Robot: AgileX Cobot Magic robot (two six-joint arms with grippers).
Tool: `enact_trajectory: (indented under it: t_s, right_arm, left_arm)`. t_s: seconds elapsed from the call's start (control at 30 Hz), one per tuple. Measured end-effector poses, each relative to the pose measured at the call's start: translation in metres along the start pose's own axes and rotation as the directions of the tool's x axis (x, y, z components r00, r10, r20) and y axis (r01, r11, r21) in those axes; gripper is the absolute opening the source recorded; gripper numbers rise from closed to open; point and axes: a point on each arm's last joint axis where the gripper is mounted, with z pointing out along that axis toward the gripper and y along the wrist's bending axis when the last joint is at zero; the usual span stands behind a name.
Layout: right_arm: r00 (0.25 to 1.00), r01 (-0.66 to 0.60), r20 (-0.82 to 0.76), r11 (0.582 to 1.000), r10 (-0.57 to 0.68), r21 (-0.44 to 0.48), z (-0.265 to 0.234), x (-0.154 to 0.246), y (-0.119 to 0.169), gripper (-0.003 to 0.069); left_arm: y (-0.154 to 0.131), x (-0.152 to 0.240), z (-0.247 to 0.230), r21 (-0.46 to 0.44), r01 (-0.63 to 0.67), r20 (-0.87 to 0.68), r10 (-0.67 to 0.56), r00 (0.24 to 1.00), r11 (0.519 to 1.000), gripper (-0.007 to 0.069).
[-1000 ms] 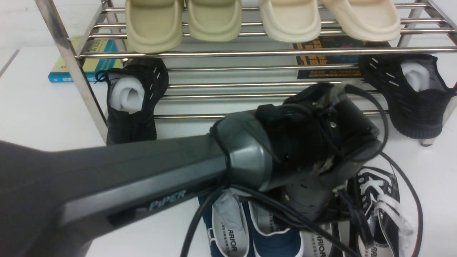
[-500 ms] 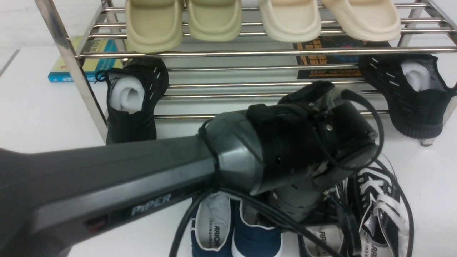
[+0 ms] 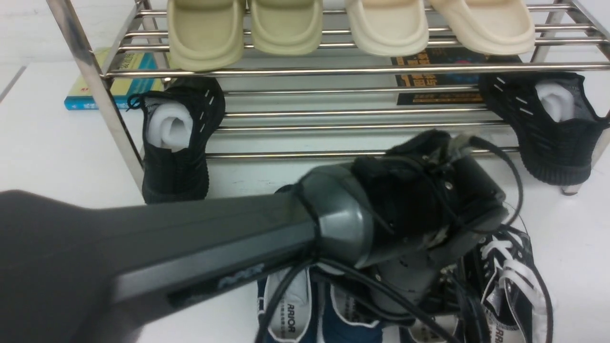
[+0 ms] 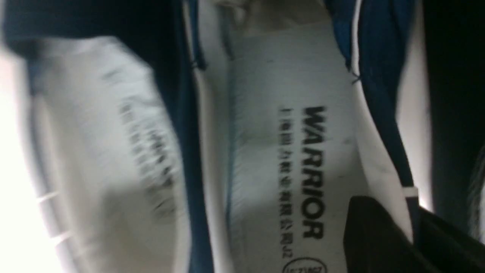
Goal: Take the shoes off the shelf with your hand on the white table.
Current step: 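Set the held shoe down on the floor in front of the rack with the left gripper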
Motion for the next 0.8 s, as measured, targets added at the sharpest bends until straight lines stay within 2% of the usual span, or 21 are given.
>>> enact_trajectory:
  t_s: [0.13,0.43,0.63,0.8]
  right_arm:
    - [1.0,0.0,0.0,1.0,0.0,0.0,0.0,0.0,0.0,0.024]
    - [1.0,0.0,0.0,1.0,0.0,0.0,0.0,0.0,0.0,0.024]
    - [1.0,0.0,0.0,1.0,0.0,0.0,0.0,0.0,0.0,0.024]
    - [1.0,0.0,0.0,1.0,0.0,0.0,0.0,0.0,0.0,0.024]
  left_arm:
    - [-0.005,-0.001,0.003,0.047,-0.02,0.002,0.02,1.0,0.999,0.0045]
    - [-0.005,-0.001,0.003,0.055,-0.044,0.0,0.044,0.999,0.997,0.0067]
    - [-0.011,-0.01,-0.013,0.081,-0.069,0.029,0.066,0.997,0.994,0.0145]
    - [-0.011,-0.02,-0.032,0.07,-0.076,0.068,0.071,0.995,0.995,0.0262]
